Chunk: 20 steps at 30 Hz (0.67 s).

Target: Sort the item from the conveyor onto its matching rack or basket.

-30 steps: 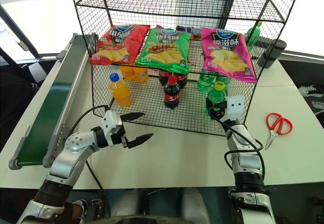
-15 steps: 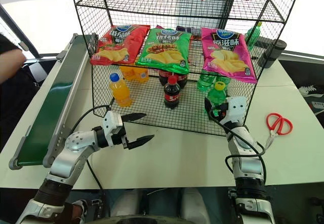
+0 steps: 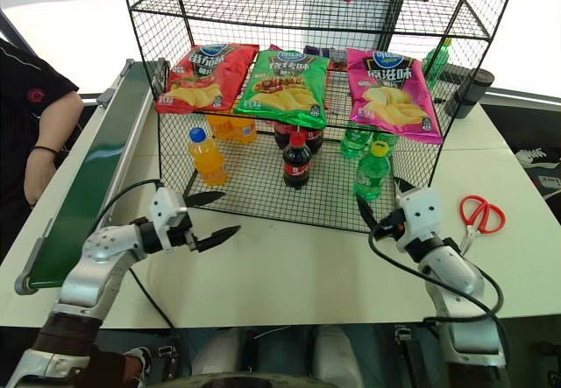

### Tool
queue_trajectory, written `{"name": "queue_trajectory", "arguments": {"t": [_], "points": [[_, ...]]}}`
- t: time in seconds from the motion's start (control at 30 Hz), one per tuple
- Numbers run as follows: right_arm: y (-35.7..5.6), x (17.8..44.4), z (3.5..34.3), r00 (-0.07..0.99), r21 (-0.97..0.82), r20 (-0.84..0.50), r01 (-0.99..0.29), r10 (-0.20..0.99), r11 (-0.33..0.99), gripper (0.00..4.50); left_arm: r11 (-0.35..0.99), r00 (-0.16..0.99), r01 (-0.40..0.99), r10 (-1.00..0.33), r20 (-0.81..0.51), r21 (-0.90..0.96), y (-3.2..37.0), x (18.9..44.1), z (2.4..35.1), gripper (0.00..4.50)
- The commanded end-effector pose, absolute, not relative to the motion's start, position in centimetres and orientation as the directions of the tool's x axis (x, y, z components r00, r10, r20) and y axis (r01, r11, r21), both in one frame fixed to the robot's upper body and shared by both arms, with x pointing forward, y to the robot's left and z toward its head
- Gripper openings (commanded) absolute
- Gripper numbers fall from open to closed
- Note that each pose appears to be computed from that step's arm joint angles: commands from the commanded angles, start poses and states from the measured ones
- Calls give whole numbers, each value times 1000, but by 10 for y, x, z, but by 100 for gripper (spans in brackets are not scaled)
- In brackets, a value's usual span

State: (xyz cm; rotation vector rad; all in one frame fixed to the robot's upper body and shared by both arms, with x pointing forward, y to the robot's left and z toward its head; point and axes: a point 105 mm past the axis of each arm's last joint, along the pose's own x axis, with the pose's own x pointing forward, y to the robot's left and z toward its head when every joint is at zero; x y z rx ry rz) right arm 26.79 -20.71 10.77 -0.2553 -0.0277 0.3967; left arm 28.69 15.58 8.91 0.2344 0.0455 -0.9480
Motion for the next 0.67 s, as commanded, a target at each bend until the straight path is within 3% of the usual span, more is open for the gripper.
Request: {"name": "queue_trajectory", "arguments": {"t": [0.03,0.37,0.67], "points": [[-204,251,130,880,-247,7,-459,475,853,441,668,696,716,-707,-128,205,191,293,99,450],[-236,240,127,866,-214,-83,-499,493,840,441,776,806,591,-556,-204,220,245,281,90,450],[-247,247,128,869,-211,-81,-494,489,844,441,793,815,578,-546,-193,193,252,275,89,450]]}}
